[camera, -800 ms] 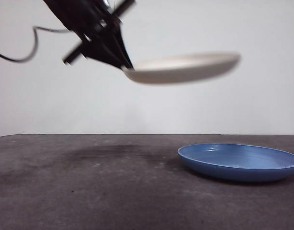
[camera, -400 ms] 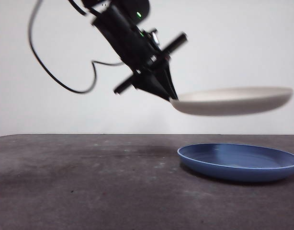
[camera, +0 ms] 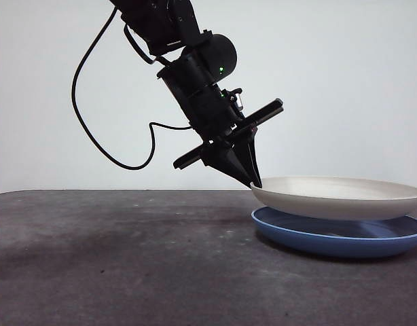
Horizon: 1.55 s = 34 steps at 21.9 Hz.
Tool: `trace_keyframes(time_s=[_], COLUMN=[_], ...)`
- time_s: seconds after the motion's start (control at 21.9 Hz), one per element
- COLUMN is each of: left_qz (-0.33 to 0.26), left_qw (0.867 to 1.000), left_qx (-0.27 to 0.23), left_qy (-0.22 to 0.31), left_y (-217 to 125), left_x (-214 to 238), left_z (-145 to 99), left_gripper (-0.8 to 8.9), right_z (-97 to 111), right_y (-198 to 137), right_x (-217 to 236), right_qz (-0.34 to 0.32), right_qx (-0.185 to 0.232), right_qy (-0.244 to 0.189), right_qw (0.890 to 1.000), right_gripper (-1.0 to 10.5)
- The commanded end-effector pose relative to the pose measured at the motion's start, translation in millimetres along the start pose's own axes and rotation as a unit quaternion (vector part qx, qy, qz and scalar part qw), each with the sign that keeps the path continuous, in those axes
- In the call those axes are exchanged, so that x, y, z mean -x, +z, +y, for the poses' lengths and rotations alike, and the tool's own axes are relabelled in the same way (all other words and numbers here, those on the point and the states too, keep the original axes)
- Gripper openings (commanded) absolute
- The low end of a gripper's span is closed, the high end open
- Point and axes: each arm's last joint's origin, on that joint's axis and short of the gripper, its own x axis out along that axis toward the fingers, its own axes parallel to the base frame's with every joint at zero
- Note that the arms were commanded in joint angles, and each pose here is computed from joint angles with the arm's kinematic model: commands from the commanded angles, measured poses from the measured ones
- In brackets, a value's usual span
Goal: Pick up the white plate, put it on the blue plate, put it on desk
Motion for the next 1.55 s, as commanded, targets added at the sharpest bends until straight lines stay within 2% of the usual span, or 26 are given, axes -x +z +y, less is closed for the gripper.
trace_keyframes(time_s=[0.05,0.46,0.5,0.64,0.91,1.05,1.19,1.37,1.46,1.55], left_qz=[0.008,0.02,0.02,0.022,0.01,-0.015,-0.051,-0.116,-0.136,-0.16], left_qw=[1.0,1.0,1.0,1.0,1.0,0.999,0.997,0.988,0.984,0.981], left_qx=[-0.005,-0.006,-0.006,-0.006,-0.02,-0.038,-0.051,-0.076,-0.087,-0.077], left_qy=[0.0,0.012,0.012,0.012,0.007,0.003,0.005,0.063,0.073,0.082], left_y=[0.5,-4.1,-4.3,-4.8,-0.3,7.1,15.5,13.5,4.4,-5.5], left_x=[-12.2,-25.3,-25.4,-25.5,-11.2,18.4,68.9,156.9,201.1,237.4], left_z=[-3.1,-0.1,-0.6,-0.6,-9.4,-14.3,-15.4,-17.5,-17.7,-15.0], left_gripper=[0.16,0.23,0.52,2.56,2.81,2.81,2.81,2.81,2.8,2.8], right_z=[1.3,1.3,1.3,1.5,1.4,1.4,1.4,0.4,0.2,-0.9], right_y=[3.8,3.6,3.6,3.6,3.6,3.6,3.7,3.9,4.0,5.6], right_x=[2.9,2.9,2.9,2.9,2.9,2.9,2.8,2.3,2.1,-0.9], right_qz=[-0.008,-0.007,-0.007,-0.007,-0.007,-0.007,-0.007,-0.007,-0.006,0.0], right_qx=[-0.001,-0.001,-0.001,-0.001,-0.001,-0.001,-0.001,-0.002,-0.002,-0.004], right_qy=[0.0,0.0,0.0,0.002,0.002,0.002,0.001,-0.012,-0.015,-0.016], right_qw=[1.0,1.0,1.0,1.0,1.0,1.0,1.0,1.0,1.0,1.0], right_gripper=[4.4,4.4,4.4,4.4,4.4,4.4,4.4,4.4,4.4,4.4])
